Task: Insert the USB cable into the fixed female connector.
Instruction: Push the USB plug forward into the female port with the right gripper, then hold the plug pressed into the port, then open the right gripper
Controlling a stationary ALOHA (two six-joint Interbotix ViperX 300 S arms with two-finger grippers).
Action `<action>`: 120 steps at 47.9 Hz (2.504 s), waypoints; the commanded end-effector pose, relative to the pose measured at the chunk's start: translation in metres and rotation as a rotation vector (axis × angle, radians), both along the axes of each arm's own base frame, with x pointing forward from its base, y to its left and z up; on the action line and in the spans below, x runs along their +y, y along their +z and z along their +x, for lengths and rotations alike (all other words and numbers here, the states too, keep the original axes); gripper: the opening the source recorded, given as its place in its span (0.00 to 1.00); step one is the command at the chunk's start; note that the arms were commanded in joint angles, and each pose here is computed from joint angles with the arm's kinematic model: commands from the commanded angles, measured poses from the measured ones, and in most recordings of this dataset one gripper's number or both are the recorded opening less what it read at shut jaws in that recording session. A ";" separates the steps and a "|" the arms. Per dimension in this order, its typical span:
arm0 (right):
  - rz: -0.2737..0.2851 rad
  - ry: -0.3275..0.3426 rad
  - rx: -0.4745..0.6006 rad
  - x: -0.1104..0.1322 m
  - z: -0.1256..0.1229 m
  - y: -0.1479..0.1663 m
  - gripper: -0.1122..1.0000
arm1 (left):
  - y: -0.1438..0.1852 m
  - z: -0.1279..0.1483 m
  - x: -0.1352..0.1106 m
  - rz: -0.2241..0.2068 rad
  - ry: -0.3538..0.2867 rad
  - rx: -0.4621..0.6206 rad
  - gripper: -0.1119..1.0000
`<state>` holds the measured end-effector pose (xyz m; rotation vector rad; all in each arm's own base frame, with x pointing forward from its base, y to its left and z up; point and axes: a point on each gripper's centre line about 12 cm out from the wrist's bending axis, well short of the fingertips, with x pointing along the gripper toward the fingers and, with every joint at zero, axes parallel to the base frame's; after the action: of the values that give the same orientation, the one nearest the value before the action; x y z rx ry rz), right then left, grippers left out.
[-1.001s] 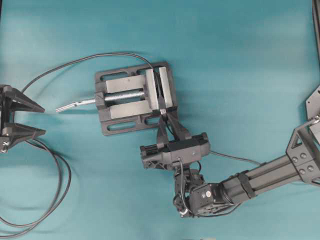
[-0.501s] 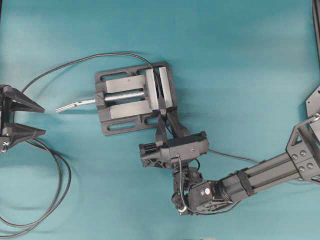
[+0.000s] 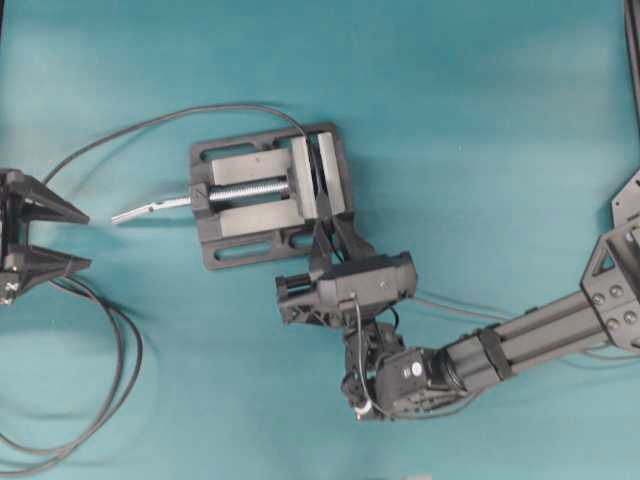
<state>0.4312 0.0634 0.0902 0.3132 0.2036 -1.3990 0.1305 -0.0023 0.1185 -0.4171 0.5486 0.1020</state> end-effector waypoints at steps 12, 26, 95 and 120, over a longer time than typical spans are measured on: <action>0.010 -0.052 -0.043 -0.032 0.006 0.018 0.29 | 0.004 0.003 0.000 -0.006 0.008 -0.012 0.99; -0.008 -0.063 -0.031 -0.050 0.007 0.015 0.29 | 0.004 0.003 0.000 -0.006 0.008 -0.012 0.99; 0.002 -0.029 -0.046 -0.048 0.010 0.018 0.29 | 0.004 0.003 0.000 -0.006 0.008 -0.014 0.99; 0.032 0.019 -0.052 -0.034 0.011 0.018 0.29 | 0.004 0.003 0.000 -0.008 0.007 -0.014 0.99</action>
<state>0.4342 0.0586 0.0895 0.3242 0.2222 -1.3298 0.1307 -0.0023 0.1190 -0.4158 0.5441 0.1009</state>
